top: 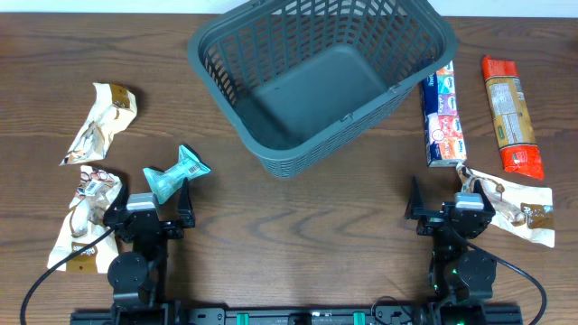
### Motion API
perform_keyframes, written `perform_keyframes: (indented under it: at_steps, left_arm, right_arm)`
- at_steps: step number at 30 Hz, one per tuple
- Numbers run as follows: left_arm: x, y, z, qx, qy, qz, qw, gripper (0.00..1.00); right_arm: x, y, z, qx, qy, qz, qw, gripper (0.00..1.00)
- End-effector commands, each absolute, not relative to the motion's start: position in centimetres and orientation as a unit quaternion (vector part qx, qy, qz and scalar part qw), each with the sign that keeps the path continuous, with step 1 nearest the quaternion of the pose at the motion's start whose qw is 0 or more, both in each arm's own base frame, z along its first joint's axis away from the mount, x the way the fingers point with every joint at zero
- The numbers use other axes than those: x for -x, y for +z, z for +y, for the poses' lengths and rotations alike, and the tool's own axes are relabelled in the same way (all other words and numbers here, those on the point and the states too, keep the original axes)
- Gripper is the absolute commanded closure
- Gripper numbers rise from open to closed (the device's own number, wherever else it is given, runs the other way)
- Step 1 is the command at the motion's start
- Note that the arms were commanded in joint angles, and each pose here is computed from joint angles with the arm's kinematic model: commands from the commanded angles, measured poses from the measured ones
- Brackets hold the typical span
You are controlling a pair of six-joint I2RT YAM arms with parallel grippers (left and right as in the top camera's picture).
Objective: Pack container
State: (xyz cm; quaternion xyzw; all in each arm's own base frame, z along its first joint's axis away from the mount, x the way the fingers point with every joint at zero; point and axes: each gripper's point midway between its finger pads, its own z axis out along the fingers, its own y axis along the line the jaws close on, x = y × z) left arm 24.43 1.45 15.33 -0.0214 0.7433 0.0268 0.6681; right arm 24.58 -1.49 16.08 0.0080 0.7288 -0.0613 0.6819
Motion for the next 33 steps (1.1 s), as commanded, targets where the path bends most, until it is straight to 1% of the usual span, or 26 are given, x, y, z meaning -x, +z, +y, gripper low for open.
perform_keyframes:
  at_steps: [1,12,14,18,19,22,25,29,31,33]
  left_arm:
    - [-24.3,13.6,1.8,0.030,0.032,0.759,0.649,0.01]
    - [-24.3,13.7,1.7,0.023,0.034,0.759,0.650,0.01]
    - [-24.4,14.0,0.8,0.027,-0.002,0.755,0.655,0.02]
    - [-24.2,16.0,-2.7,-0.021,-0.099,0.736,0.669,0.01]
    - [-23.9,16.8,-3.6,-0.033,-0.123,0.729,0.673,0.02]
    - [-23.0,19.5,-5.4,-0.062,-0.173,0.710,0.680,0.01]
    - [-21.7,22.2,-6.5,-0.089,-0.195,0.698,0.683,0.01]
    - [-19.6,26.0,-6.8,-0.094,-0.199,0.696,0.684,0.01]
    - [-18.1,28.8,-7.0,-0.100,-0.199,0.685,0.694,0.01]
    - [-16.8,31.0,-7.4,-0.114,-0.204,0.670,0.705,0.01]
  right_arm:
    - [-24.6,16.0,-1.5,-0.003,-0.065,0.728,0.682,0.01]
    - [-24.6,16.0,-1.4,-0.001,-0.064,0.728,0.682,0.01]
    - [-24.6,16.0,-1.4,-0.002,-0.064,0.728,0.683,0.01]
    - [-24.6,16.3,-1.4,-0.014,-0.051,0.724,0.688,0.01]
    - [-24.6,16.6,-1.2,-0.032,-0.026,0.719,0.693,0.01]
    - [-24.7,18.5,0.2,-0.098,0.102,0.685,0.715,0.01]
    - [-24.2,22.1,0.6,-0.144,0.190,0.621,0.747,0.01]
    - [-22.6,27.4,0.4,-0.161,0.255,0.523,0.797,0.01]
    - [-21.1,30.2,0.4,-0.158,0.290,0.465,0.821,0.01]
    - [-20.1,31.7,0.5,-0.163,0.332,0.429,0.824,0.01]
